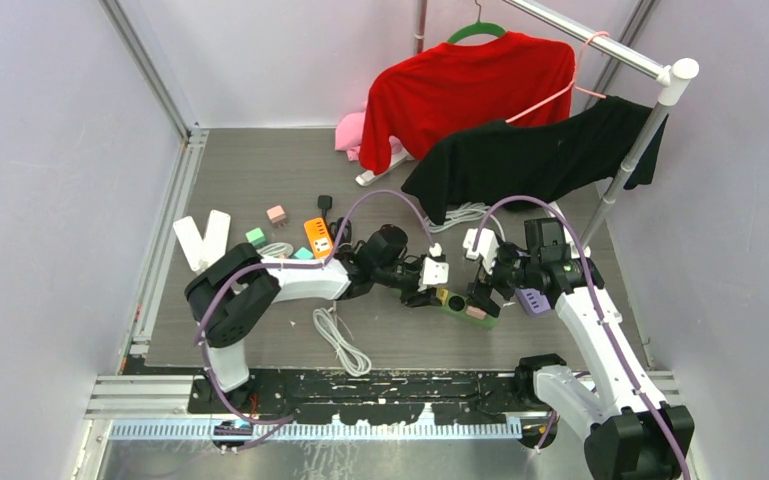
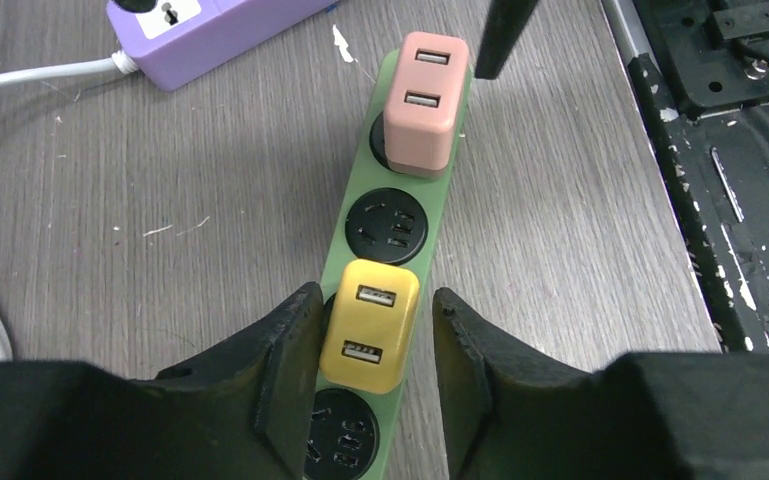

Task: Pull the plug off the socket
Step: Remove the plug from the socket.

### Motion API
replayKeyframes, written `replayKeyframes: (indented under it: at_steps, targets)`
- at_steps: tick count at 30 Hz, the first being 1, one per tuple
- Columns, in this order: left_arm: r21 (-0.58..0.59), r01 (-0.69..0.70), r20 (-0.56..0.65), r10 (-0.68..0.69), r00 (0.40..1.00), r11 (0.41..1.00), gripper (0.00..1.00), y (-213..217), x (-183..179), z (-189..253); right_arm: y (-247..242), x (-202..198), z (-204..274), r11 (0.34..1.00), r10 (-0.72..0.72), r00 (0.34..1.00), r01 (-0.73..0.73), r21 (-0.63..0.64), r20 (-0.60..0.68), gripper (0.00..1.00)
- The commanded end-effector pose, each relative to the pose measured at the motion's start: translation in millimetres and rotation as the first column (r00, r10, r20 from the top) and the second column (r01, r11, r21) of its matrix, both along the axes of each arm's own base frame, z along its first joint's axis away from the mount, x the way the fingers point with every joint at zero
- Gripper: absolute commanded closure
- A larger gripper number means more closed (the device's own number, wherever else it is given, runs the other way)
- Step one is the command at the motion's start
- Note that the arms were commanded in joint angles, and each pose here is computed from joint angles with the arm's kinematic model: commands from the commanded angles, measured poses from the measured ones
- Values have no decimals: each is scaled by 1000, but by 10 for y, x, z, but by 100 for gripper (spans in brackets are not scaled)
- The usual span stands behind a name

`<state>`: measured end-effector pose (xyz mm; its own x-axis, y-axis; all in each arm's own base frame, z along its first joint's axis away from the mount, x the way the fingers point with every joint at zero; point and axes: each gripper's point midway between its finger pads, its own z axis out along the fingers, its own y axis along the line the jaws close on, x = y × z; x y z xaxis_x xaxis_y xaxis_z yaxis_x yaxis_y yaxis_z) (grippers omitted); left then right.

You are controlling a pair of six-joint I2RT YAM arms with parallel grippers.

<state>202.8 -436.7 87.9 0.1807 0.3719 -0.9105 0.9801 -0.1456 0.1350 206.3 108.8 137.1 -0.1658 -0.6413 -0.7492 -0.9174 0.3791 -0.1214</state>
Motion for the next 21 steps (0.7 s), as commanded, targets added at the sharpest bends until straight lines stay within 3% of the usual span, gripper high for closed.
replayKeyframes:
  at_steps: [1, 5, 7, 11, 21]
  targets:
    - [-33, 52, -16, -52, 999, 998, 60, -95, 1, 109, 1, 88, 58, 1000, -17, 1000, 17, 9, 26, 0]
    - [-20, 42, -35, -43, 998, 999, 92, -88, 21, 87, 32, 83, 73, 1000, -13, 1000, 12, 28, 16, 0]
    - [-7, 5, -30, -5, 1000, 1000, 100, -45, 68, 85, 81, 52, 101, 998, 4, 1000, -4, 55, 2, 0]
    - [12, -105, -34, 106, 994, 994, 100, 101, 137, 123, 190, -57, 148, 991, 68, 997, -64, 114, -33, 0]
    - [3, -164, -32, 164, 986, 986, 100, 531, -100, 36, 251, -209, 153, 961, 218, 969, -192, 202, -119, 3]
